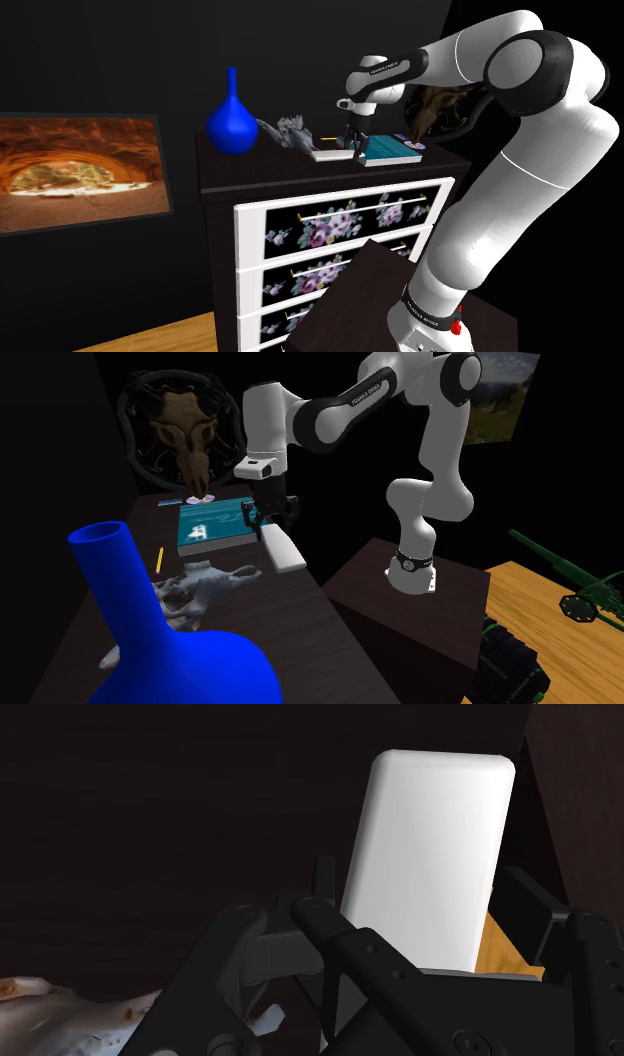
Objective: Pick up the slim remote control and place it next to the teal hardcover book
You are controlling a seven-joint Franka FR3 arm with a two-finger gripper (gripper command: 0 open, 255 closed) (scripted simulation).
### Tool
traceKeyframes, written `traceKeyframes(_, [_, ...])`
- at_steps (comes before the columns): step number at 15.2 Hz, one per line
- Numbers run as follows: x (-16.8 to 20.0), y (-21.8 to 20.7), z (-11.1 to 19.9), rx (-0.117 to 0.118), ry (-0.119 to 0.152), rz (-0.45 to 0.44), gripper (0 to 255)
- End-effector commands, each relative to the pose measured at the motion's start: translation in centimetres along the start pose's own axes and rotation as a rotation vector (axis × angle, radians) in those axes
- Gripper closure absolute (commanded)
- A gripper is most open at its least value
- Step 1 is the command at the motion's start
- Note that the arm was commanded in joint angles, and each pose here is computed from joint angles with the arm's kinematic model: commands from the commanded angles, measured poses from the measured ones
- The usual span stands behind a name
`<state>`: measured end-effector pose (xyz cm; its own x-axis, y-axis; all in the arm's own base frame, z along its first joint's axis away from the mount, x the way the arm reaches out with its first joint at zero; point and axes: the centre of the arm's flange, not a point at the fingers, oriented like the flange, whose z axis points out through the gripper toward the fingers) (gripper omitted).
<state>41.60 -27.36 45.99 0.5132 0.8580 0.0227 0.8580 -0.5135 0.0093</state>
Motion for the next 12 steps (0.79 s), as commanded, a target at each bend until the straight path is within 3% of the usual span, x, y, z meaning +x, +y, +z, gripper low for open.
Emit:
traceKeyframes(1, [0.0,-0.1,1.0,-0.001,0.0,0.0,255])
traceKeyframes(5, [-0.1,-0.1,3.3,-0.001,0.0,0.0,255])
traceKeyframes(12, [-0.1,-0.1,3.3,-0.001,0.0,0.0,255])
